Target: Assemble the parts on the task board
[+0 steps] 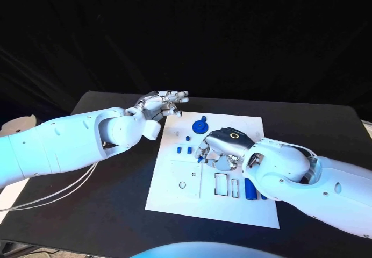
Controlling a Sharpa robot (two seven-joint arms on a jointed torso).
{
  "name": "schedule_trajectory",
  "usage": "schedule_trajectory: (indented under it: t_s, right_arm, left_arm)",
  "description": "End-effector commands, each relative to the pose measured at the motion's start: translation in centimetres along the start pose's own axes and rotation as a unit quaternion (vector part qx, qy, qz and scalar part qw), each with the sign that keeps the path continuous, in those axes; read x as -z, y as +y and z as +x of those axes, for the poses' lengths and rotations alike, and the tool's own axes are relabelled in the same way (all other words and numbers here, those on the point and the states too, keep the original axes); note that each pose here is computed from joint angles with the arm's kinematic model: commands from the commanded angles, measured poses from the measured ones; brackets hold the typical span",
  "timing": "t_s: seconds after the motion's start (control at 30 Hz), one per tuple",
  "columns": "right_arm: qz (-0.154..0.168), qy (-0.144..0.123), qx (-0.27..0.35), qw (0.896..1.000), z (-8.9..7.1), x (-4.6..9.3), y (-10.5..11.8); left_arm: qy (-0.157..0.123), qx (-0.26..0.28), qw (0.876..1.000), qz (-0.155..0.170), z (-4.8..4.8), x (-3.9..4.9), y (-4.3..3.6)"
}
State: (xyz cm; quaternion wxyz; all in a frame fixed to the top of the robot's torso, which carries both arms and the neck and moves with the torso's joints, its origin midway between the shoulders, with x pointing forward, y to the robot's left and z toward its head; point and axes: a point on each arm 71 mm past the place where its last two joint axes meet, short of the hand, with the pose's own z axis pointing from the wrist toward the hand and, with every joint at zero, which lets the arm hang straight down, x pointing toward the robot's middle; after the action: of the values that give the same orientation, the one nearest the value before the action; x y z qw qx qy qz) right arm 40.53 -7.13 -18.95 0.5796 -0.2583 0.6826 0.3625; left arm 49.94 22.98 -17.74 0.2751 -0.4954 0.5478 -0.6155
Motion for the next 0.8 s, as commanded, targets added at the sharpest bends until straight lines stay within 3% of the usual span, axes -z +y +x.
schedule_trajectory:
  t_s: [0.03,0.33,0.8]
  right_arm:
    - [-0.013,0.024,0.013,1.0,1.0,-0.2,0.3]
    - [-0.02,0.043,0.006,0.999,2.5,-0.7,0.9]
    - [-0.025,0.057,-0.001,0.998,3.3,-1.2,1.4]
  left_arm:
    - [0.011,0.001,1.0,0.004,0.42,-0.06,-0.05]
    - [0.012,0.001,1.0,0.005,0.48,-0.07,-0.05]
    - [0.014,0.002,1.0,0.004,0.56,-0.12,-0.02]
